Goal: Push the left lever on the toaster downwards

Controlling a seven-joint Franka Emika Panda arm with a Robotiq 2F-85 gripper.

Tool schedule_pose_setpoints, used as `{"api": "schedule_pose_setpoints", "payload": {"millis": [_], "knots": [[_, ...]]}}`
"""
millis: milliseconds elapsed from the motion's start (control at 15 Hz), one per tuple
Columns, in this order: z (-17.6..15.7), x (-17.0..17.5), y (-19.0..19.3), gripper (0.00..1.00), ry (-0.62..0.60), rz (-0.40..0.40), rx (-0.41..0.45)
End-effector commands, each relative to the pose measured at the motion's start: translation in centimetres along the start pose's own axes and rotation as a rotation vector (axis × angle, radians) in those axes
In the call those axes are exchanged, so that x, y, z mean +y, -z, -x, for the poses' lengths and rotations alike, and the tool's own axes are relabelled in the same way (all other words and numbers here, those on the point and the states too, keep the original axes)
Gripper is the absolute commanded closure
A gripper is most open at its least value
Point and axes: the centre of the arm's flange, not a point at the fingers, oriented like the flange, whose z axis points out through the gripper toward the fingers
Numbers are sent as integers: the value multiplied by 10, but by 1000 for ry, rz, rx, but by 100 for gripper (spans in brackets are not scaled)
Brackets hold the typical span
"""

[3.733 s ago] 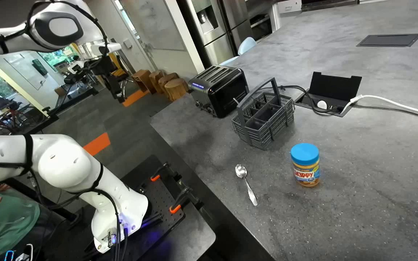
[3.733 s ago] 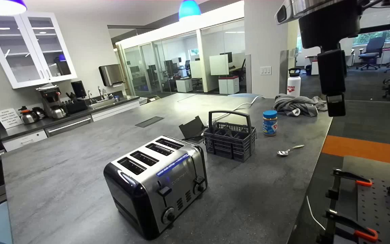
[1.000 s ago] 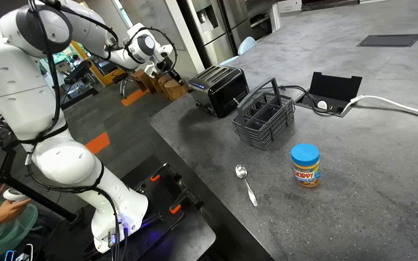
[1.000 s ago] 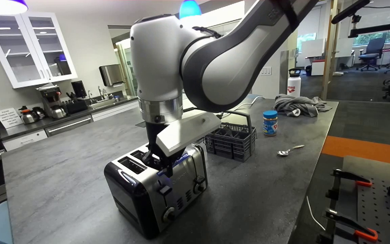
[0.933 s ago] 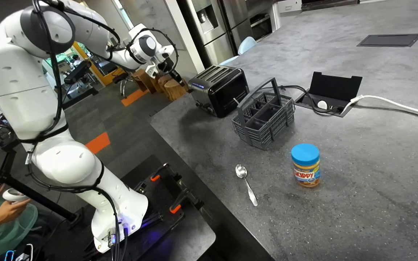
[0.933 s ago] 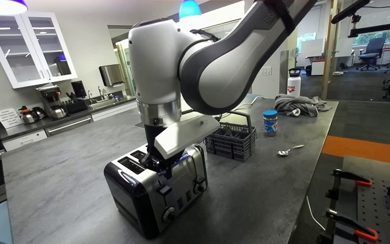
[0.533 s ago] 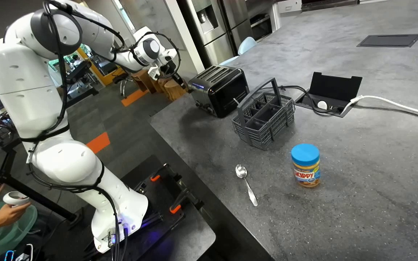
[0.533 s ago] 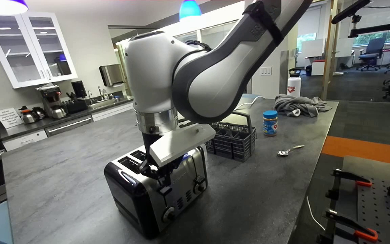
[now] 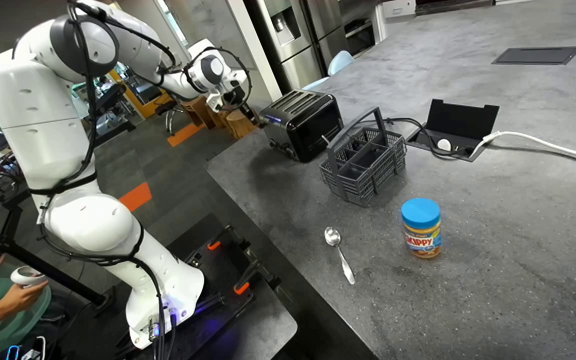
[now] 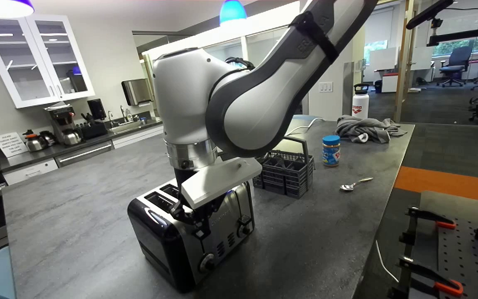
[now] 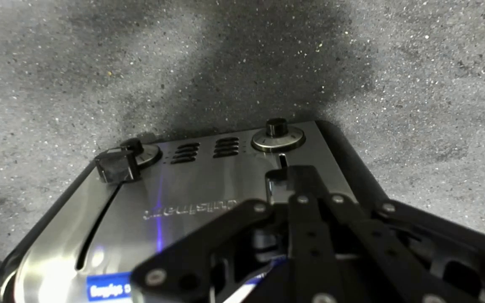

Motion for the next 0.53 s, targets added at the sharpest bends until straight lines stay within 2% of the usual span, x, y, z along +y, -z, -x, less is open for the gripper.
{"api": "schedule_pose_setpoints", "payload": {"millis": [0, 467], "knots": [[-12, -5, -5, 100, 2, -4, -2], [-24, -3, -19, 100, -10, -6, -8]]}}
